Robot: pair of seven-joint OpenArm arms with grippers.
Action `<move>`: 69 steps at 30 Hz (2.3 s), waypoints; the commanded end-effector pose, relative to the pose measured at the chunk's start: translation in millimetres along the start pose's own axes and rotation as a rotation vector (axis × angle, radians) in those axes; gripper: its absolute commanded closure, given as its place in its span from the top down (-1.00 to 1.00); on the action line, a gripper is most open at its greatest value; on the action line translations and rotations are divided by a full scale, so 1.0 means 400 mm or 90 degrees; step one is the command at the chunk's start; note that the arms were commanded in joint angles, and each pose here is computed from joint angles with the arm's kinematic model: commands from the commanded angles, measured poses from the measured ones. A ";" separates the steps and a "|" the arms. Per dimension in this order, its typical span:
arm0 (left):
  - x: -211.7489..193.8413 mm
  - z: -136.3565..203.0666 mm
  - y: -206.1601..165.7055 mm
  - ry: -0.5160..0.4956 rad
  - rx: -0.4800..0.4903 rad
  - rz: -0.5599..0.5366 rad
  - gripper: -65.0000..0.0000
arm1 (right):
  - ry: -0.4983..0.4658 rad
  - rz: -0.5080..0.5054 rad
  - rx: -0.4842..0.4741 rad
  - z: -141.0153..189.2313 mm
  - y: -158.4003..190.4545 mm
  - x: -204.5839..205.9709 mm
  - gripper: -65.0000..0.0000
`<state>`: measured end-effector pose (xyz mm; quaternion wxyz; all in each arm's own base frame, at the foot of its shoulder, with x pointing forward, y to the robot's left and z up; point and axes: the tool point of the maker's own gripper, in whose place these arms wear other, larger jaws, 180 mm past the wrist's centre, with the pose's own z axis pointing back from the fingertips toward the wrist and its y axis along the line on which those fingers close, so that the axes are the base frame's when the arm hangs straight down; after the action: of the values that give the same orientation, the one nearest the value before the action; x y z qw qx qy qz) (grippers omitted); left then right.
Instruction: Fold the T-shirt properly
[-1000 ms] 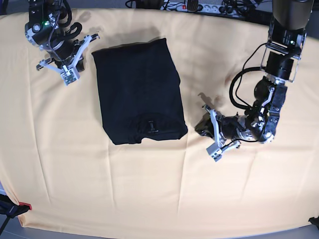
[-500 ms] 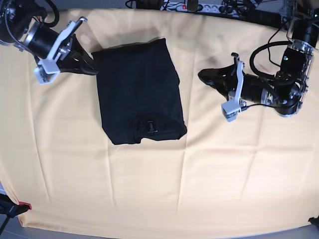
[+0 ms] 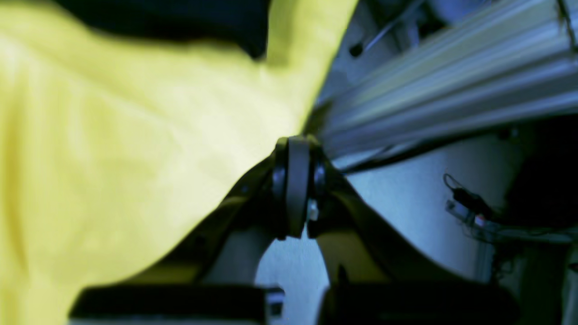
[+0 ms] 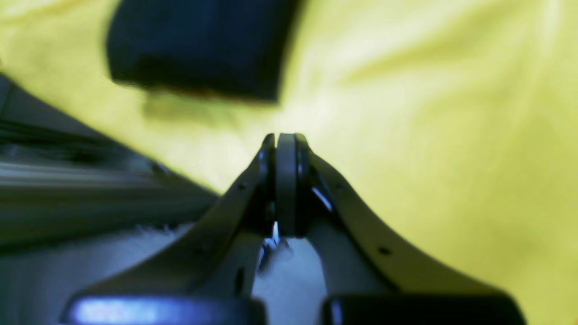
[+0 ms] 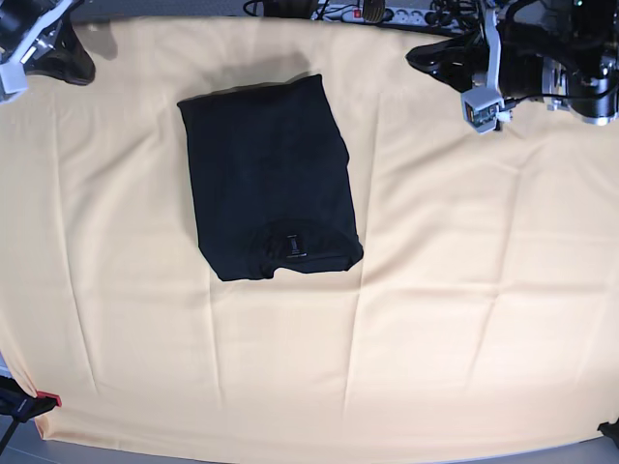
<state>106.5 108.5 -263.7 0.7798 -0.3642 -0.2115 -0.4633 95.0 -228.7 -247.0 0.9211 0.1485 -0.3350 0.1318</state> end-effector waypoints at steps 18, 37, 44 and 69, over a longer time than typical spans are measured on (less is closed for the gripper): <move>-0.201 0.057 -0.333 0.086 -0.049 0.320 -1.00 | 0.279 -0.208 -0.055 0.213 0.023 -0.317 -1.00; -0.506 -0.182 -0.394 0.136 -0.058 0.590 -1.00 | 0.526 -0.257 0.166 -0.016 0.206 -0.763 -1.00; -0.681 -0.351 -0.282 0.129 0.015 0.667 -1.00 | 0.509 -0.166 0.204 -0.208 0.240 -0.883 -1.00; -0.809 -0.574 0.020 0.142 0.394 0.585 -1.00 | 0.413 -0.043 -0.065 -0.571 0.123 -0.877 -1.00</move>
<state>-40.4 121.9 -632.3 0.9903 -0.1156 -0.0708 -0.0294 -50.7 -143.7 -636.1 0.9897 0.0683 -0.0213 0.1237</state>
